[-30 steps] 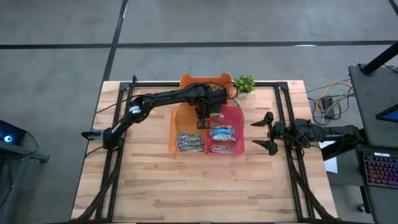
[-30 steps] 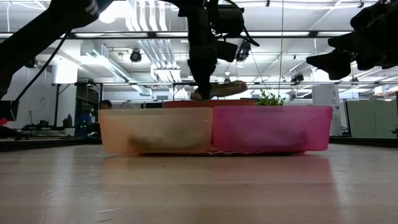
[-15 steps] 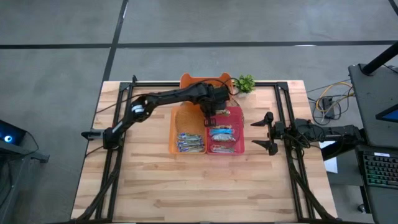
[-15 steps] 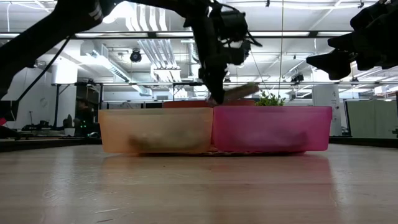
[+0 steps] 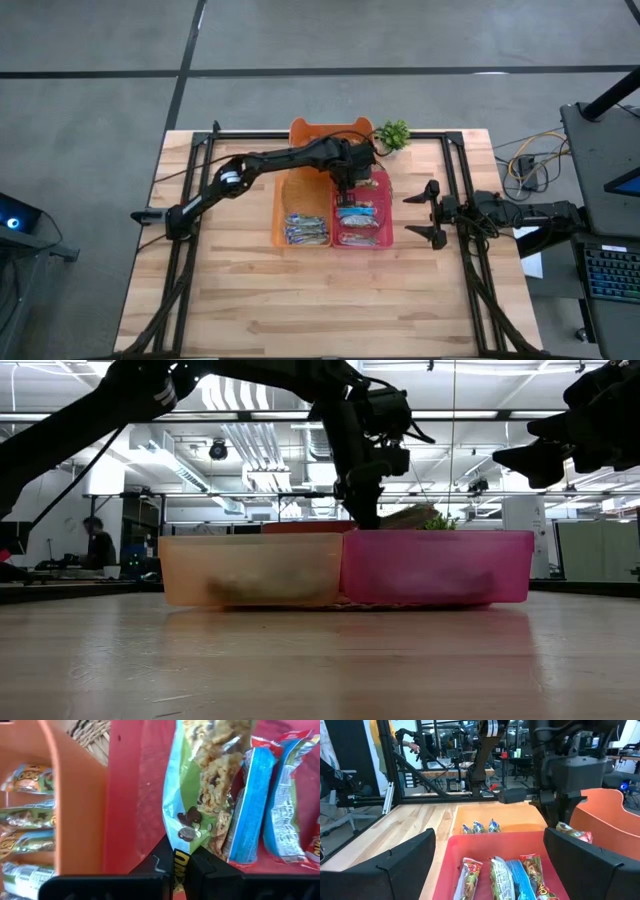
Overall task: Pick and place Granola Bars by type
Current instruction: Put the red granola bar into the pink bin
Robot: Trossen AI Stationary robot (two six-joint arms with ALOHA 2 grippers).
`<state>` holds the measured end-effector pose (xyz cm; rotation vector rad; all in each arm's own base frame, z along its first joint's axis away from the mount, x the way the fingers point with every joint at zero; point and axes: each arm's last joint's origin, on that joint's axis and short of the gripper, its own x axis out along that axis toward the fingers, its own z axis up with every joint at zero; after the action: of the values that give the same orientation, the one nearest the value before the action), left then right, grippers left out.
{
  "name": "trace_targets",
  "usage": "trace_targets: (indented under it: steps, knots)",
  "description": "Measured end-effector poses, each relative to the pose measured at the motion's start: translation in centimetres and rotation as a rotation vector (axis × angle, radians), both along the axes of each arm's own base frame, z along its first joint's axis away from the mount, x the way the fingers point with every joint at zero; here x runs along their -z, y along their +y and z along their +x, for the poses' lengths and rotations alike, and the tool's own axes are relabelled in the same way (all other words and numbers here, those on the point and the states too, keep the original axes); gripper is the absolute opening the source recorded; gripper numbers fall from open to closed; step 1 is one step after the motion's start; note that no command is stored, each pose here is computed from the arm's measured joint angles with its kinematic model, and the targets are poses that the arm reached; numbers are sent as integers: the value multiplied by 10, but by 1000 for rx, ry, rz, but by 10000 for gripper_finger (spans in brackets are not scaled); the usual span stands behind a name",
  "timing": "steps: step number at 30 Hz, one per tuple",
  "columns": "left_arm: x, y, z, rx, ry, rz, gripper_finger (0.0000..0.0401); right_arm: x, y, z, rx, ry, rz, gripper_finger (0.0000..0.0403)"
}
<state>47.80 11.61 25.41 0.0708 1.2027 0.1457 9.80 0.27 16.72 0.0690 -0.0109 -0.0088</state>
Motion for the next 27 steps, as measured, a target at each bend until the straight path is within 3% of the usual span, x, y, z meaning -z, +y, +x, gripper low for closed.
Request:
trace_targets:
  steps: [12, 20, 27]
  knots:
    - [9, 2, 10, -5, -50, 11, 0, 0, 0, 0, 0, 2, 0, 359]
    - [40, 1, 16, -4, 23, -15, 0, 0, 0, 0, 0, 0, 2, 359]
    - [49, -1, 19, -21, 38, -16, 0, 0, 0, 0, 0, 1, 0, 359]
